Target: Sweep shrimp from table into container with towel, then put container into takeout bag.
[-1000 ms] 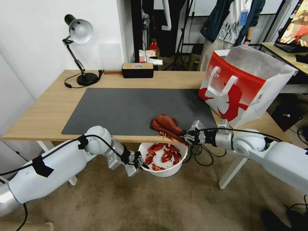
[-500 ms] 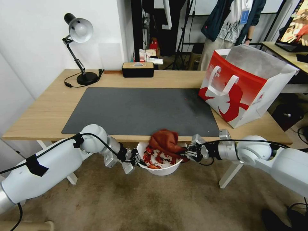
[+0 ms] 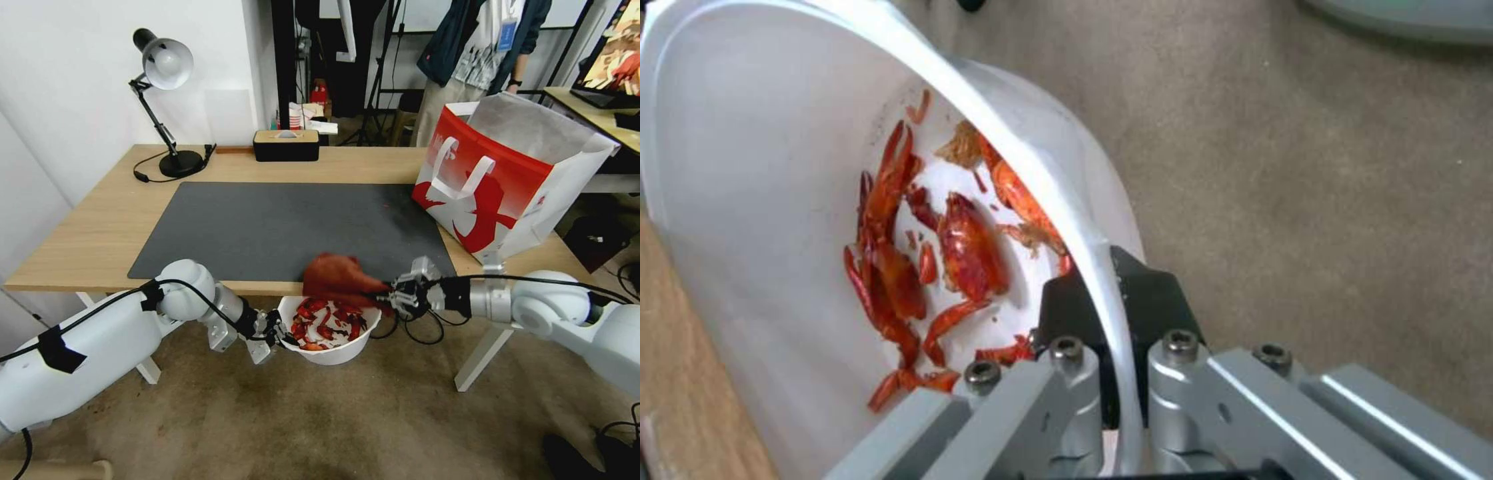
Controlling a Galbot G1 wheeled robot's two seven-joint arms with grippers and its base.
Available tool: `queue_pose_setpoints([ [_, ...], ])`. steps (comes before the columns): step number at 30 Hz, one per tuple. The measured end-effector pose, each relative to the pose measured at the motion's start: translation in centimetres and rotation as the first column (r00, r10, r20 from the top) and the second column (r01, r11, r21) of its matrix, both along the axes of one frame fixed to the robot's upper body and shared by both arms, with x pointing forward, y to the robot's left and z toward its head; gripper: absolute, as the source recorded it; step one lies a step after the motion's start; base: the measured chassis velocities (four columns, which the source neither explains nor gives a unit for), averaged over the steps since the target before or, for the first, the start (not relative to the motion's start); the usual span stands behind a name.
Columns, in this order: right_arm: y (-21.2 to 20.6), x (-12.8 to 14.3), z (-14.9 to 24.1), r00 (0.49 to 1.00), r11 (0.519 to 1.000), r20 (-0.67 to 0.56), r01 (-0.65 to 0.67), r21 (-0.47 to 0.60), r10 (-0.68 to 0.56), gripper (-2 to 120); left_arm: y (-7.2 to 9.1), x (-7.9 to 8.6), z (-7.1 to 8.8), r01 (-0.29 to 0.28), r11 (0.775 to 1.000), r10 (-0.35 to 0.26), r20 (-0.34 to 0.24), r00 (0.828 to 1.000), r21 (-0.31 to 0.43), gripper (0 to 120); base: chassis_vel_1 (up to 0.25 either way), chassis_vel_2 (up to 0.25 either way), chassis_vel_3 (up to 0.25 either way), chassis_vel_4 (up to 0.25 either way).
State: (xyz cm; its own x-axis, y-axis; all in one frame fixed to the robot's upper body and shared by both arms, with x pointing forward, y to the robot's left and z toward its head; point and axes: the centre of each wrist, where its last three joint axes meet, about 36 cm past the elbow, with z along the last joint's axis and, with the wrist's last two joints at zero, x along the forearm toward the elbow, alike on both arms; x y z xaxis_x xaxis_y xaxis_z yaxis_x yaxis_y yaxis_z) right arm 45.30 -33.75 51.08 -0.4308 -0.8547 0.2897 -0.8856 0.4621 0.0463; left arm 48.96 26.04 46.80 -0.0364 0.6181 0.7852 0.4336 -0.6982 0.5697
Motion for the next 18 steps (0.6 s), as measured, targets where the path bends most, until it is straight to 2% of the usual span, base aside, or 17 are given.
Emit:
queue_pose_setpoints([
  [1, 0.1, 0.1, 0.1, 0.999, 0.999, 0.012, 0.038, 0.002, -0.038, 5, 0.1, -0.1, 0.0, -0.001, 1.0, 0.001, -0.001, 1.0, 0.0, 0, 0.0, 0.0, 0.0, 0.0],
  [3, 1.0, 0.8, 0.1, 0.967, 0.968, 0.043, 0.25, 0.032, -0.251, 5, 0.8, -0.9, 0.0, -0.009, 1.0, 0.009, -0.005, 1.0, 0.006, 0, 0.0, 0.0, 0.0, 0.0],
  [5, 1.1, 0.9, 0.1, 0.963, 0.964, 0.043, 0.265, 0.035, -0.267, 5, 0.9, -0.9, 0.0, -0.009, 1.0, 0.009, -0.005, 1.0, 0.006, 0, 0.0, 0.0, 0.0, 0.0],
  [7, 3.3, 2.3, 0.6, 0.886, 0.885, 0.012, 0.461, 0.063, -0.463, 5, 1.6, -1.6, 0.0, -0.017, 1.0, 0.017, -0.009, 1.0, 0.01, 0, 0.0, 0.0, 0.0, 0.0],
  [8, 3.3, 2.3, 0.6, 0.886, 0.885, 0.012, 0.461, 0.063, -0.463, 5, 1.6, -1.6, 0.0, -0.017, 1.0, 0.017, -0.009, 1.0, 0.01, 0, 0.0, 0.0, 0.0, 0.0],
  [11, 5.7, 4.5, 0.5, 0.814, 0.812, -0.029, 0.581, 0.054, -0.581, 5, 2.4, -2.3, -0.2, -0.026, 1.0, 0.026, -0.015, 1.0, 0.013, 0, 0.0, 0.0, 0.0, 0.0],
  [12, 5.7, 4.5, 0.5, 0.814, 0.812, -0.029, 0.581, 0.054, -0.581, 5, 2.4, -2.3, -0.2, -0.026, 1.0, 0.026, -0.015, 1.0, 0.013, 0, 0.0, 0.0, 0.0, 0.0],
  [15, 7.4, 6.2, -0.4, 0.747, 0.748, -0.042, 0.664, -0.008, -0.664, 5, 2.9, -3.0, -0.5, -0.032, 0.999, 0.032, -0.024, 0.999, 0.015, 0, 0.0, 0.0, 0.0, 0.0],
  [17, 7.6, 6.5, -0.5, 0.736, 0.738, -0.047, 0.675, -0.019, -0.675, 5, 3.0, -3.1, -0.6, -0.032, 0.999, 0.033, -0.026, 0.999, 0.015, 0, 0.0, 0.0, 0.0, 0.0],
  [18, 7.9, 6.9, -0.6, 0.711, 0.713, -0.061, 0.699, -0.05, -0.701, 5, 3.1, -3.4, -0.8, -0.033, 0.999, 0.033, -0.03, 0.999, 0.015, 0, 0.0, 0.0, 0.0, 0.0],
])
